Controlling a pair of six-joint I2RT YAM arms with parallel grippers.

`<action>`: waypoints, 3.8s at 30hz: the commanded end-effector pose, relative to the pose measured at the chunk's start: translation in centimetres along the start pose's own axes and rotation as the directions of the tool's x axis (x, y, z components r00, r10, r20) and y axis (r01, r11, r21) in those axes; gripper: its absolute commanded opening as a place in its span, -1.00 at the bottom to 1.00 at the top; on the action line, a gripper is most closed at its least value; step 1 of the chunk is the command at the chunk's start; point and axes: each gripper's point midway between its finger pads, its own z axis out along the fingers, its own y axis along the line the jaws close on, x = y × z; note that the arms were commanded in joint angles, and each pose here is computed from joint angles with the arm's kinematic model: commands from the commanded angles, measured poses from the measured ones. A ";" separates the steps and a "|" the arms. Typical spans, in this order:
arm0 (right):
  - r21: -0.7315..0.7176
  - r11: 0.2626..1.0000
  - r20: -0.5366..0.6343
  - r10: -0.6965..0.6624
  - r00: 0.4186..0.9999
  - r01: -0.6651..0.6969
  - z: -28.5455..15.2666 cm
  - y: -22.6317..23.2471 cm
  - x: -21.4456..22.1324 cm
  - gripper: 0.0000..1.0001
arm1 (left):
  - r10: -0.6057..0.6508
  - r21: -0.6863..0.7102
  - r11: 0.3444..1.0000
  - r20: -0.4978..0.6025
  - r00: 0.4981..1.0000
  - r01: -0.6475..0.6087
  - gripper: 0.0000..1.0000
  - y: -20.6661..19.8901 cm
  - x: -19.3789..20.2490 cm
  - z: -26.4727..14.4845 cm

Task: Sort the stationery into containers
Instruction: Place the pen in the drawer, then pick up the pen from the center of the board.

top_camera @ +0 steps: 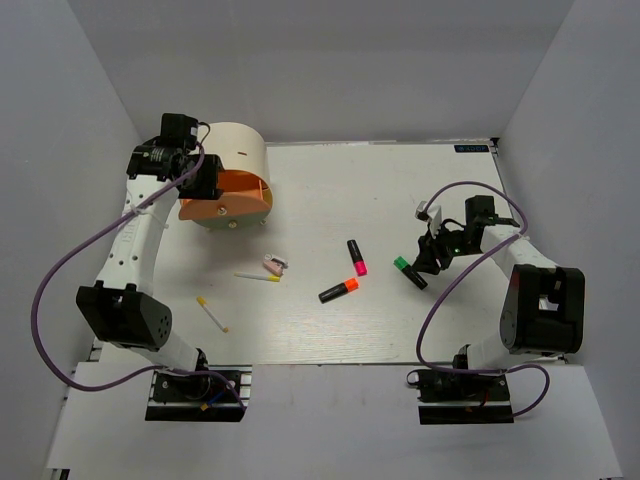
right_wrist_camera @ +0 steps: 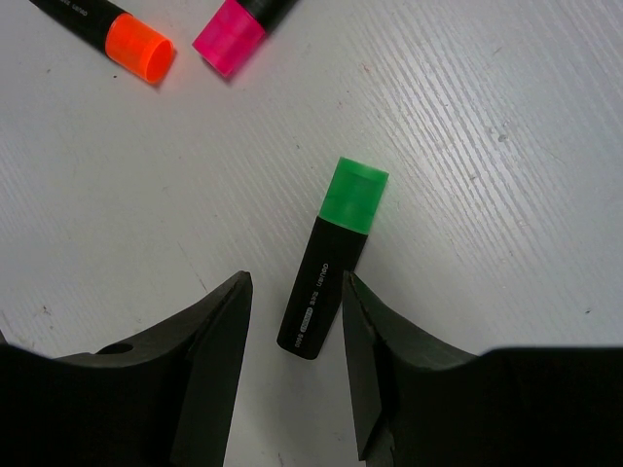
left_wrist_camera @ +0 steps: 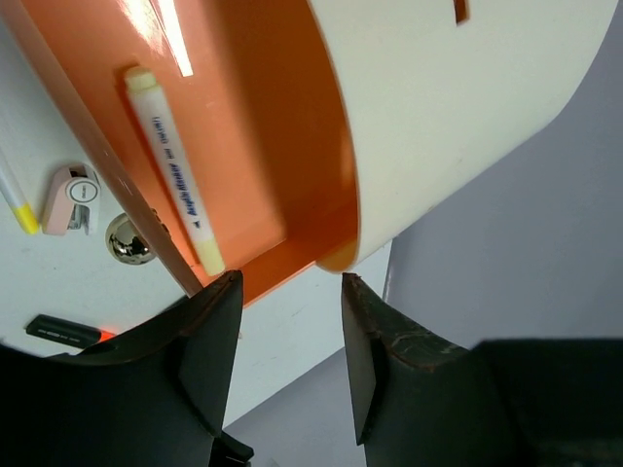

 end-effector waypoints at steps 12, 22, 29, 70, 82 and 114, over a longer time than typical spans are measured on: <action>-0.025 0.991 0.068 -0.130 0.989 0.132 -0.9 -0.1 -5.2 0.07 | 0.328 0.437 0.808 0.224 0.918 -0.395 0.21 -5.3 -2.2 -11.1; -0.244 0.871 0.170 -0.395 0.903 0.427 4.9 8.3 -14.8 0.81 | 0.804 0.488 0.352 0.280 0.525 -0.799 0.67 2.5 1.6 -12.6; -0.185 0.777 0.171 -0.578 0.798 0.602 13.3 13.3 -19.8 0.81 | 0.845 0.324 0.401 0.230 0.482 -0.857 0.73 11.1 -0.8 -11.1; -0.219 0.735 0.039 -0.651 0.758 0.642 32.4 20.2 -18.1 -0.14 | 0.792 0.148 0.555 0.208 0.574 -0.819 0.73 22.7 -4.1 -10.7; -0.493 0.670 -0.108 -0.680 0.726 0.555 31.3 21.4 -11.4 -0.32 | 0.740 0.140 0.647 0.125 0.661 -0.750 0.73 24.8 -3.1 -8.0; -0.107 0.714 0.353 -0.623 0.698 0.692 7.9 22.7 -31.3 -1.00 | 0.442 -0.085 0.894 -0.006 0.897 -0.440 0.76 27.9 -1.7 2.8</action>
